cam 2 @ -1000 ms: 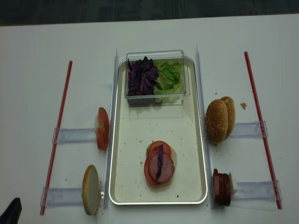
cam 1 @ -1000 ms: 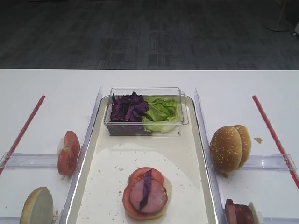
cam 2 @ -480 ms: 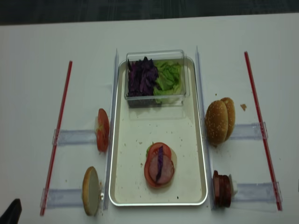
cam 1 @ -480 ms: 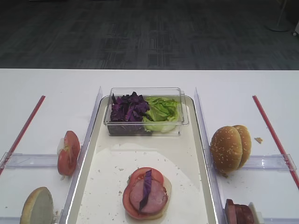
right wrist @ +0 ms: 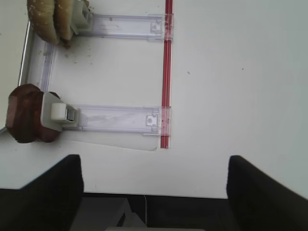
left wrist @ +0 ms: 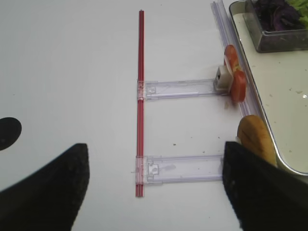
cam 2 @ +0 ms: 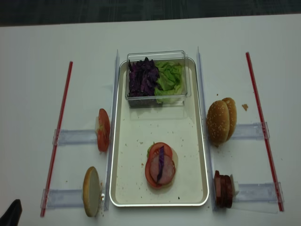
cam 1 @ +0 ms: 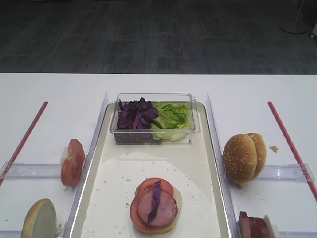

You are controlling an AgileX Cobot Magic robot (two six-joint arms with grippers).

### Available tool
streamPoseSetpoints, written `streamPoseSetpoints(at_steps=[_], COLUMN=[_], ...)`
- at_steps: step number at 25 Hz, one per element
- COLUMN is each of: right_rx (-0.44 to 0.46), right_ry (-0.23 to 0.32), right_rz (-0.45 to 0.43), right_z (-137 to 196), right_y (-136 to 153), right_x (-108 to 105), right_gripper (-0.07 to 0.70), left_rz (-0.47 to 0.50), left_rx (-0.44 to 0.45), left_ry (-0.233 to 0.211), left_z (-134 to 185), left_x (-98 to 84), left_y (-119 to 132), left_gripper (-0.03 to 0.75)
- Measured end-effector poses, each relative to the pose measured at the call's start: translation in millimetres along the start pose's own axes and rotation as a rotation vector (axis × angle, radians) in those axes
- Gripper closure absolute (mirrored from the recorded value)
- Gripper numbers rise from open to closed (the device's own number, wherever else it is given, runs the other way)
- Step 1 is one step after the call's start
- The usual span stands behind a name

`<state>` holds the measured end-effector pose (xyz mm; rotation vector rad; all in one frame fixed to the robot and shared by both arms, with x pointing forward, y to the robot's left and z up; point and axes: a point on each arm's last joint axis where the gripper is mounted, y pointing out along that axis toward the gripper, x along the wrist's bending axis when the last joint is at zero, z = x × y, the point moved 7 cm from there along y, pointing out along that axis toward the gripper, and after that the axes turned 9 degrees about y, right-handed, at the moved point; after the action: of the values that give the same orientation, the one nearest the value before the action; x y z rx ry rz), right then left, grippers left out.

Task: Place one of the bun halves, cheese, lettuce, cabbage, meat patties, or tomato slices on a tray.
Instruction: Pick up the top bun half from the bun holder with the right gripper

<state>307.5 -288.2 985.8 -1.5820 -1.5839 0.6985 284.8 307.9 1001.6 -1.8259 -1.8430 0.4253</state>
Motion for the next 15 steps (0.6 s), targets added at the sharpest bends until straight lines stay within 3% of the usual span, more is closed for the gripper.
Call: streamPoseSetpoints(at_steps=[15], right_rx=[0.218], right_ry=[0.034], right_rz=[0.028], right_z=[-5], right_y=[25], right_x=[4], right_gripper=[0.008], left_rz=[0.0], left_rx=[0.0], left_ry=[0.0], left_z=[0], left_x=[0.0], left_y=[0], left_gripper=[0.19])
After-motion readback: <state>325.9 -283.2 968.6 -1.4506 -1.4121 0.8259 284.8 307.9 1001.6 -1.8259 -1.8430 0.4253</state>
